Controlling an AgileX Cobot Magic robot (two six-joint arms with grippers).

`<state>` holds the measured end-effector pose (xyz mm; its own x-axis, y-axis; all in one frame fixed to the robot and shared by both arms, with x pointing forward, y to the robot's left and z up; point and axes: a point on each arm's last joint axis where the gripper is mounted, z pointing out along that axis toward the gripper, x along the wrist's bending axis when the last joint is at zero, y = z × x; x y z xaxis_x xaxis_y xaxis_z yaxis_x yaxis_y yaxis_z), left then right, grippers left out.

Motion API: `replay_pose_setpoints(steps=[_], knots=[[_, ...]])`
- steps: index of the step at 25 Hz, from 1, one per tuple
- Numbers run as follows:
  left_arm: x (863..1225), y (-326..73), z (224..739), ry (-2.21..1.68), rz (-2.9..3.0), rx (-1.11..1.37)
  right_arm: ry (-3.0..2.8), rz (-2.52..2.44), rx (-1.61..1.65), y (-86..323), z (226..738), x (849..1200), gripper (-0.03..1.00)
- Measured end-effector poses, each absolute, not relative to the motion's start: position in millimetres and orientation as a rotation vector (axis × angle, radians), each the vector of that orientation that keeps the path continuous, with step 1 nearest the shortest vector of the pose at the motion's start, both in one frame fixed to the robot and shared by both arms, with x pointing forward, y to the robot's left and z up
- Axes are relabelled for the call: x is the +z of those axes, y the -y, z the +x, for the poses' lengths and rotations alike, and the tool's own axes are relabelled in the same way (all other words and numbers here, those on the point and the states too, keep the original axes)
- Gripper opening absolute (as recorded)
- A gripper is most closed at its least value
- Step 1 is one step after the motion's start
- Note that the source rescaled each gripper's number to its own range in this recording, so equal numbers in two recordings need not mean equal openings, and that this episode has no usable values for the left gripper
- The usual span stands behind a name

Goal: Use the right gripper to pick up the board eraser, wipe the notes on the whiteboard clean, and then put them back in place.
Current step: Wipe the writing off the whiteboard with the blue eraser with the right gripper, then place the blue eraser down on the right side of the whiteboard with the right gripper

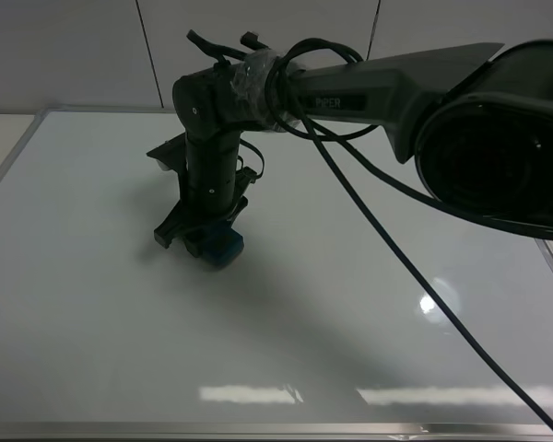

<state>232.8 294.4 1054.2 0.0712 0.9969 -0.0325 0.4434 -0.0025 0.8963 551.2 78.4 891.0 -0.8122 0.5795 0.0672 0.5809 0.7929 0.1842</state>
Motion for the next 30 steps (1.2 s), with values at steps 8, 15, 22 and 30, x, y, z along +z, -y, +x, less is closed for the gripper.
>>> replay_pose_setpoints(steps=[8, 15, 22, 30], knots=[[1054, -294, 233, -1.483, 1.56, 0.886, 2.887, -1.162, -0.329, -58, 576, 891, 0.0], [1054, -294, 233, -1.483, 1.56, 0.886, 2.822, -1.324, -0.322, -29, 604, 891, 0.0], [1054, -294, 233, -1.483, 1.56, 0.886, 2.756, -1.429, -0.283, -4, 620, 895, 0.0], [1054, -294, 233, -1.483, 1.56, 0.886, 2.759, -1.456, -0.241, 19, 625, 925, 0.0]])
